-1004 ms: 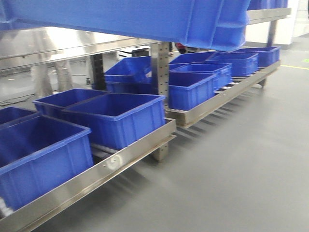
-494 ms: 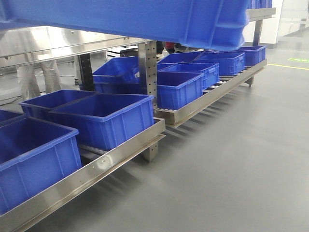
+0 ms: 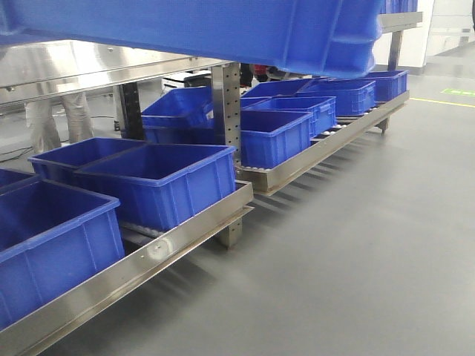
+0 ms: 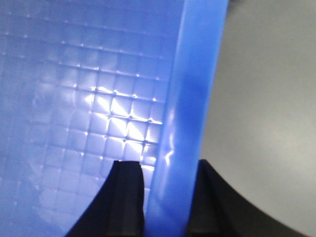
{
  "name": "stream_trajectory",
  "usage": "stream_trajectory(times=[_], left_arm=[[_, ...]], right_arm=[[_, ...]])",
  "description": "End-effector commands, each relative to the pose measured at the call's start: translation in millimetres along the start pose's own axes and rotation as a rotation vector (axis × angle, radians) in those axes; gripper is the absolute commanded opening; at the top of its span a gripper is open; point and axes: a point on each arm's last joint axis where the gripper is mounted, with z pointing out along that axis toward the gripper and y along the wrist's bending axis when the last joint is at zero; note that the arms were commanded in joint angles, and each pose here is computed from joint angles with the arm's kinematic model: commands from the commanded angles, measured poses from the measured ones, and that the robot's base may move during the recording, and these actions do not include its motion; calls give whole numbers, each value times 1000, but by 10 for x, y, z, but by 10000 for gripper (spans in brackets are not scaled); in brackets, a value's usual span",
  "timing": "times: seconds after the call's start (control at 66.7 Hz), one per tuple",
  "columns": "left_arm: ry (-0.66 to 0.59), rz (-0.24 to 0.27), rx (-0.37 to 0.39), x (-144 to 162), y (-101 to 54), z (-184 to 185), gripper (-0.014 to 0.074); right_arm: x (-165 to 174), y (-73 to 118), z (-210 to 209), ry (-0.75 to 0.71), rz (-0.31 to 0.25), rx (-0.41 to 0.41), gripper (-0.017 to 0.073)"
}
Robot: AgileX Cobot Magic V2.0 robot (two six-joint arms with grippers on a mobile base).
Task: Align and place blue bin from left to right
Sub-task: 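Turn the base away from the rack carrying the bin in both grippers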
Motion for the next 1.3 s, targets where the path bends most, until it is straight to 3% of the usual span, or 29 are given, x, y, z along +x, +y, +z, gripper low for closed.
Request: stream_trajectory(times=[0.0,1.289], left_arm=[[-228,-69,108,-236,-150,-175,-111],[-228,-69,108,-236,-150,-175,-111]], right_arm=[[-66,149,-124,-93,-5,-127,-59],[-66,149,-124,-93,-5,-127,-59]])
